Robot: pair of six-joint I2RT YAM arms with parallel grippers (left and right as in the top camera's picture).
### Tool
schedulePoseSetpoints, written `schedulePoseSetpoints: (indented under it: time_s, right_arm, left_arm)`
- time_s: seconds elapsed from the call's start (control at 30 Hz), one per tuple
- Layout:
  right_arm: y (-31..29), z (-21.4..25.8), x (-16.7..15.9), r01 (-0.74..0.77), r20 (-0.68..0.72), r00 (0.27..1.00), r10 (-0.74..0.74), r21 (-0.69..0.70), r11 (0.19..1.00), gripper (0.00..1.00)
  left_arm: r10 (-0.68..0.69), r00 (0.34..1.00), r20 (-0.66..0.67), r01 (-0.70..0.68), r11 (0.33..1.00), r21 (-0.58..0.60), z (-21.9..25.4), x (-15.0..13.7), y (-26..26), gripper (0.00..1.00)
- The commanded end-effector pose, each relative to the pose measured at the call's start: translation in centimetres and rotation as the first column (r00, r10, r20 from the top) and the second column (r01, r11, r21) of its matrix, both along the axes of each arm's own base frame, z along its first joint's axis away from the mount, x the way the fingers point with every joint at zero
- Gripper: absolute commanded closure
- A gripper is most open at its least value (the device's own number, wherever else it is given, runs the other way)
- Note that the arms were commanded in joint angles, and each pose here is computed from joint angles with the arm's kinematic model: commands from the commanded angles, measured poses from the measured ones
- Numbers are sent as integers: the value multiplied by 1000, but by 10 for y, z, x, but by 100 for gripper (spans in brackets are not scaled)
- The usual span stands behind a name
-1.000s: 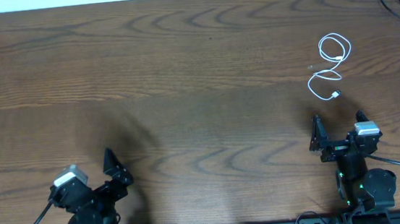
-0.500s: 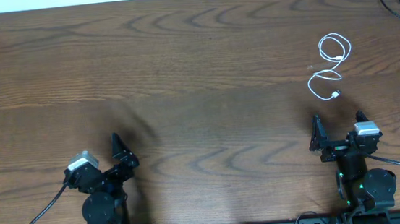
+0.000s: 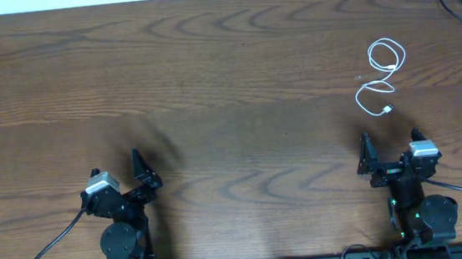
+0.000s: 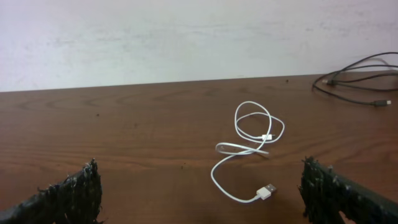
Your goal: Untangle cables
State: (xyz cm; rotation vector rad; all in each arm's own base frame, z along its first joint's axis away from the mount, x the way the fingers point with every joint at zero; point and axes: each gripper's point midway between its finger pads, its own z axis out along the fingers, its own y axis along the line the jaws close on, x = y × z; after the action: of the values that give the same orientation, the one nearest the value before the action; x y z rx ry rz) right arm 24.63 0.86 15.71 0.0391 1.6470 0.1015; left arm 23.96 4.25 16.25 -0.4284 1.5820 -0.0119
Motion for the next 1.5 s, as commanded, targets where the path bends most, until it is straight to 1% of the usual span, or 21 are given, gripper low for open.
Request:
schedulePoseSetpoints:
  time_s: [0.0,0.13,0.23,1.1,1.47]
  right_arm:
    - [-2,-2,0,14,-5,1000,-13,11,1000,1]
    - [-2,-2,0,14,-5,1000,-13,11,1000,1]
    - [-3,-2,0,14,-5,1000,-14,11,1000,1]
    - [-3,-2,0,15,-6,1000,-15,10,1000,1]
    - [-4,-1,0,14,0,1000,-14,-69,998,1]
  left_arm:
    - [-11,999,-38,13,999,47,-11,1,-1,5]
    - [-103,992,-80,113,984,139,-15,3,-16,5]
    - [-156,980,-126,174,973,153,-25,3,-25,5]
    - [-160,979,-127,179,972,151,-25,4,-26,5]
    - [-160,979,-126,178,972,151,-25,4,-26,5]
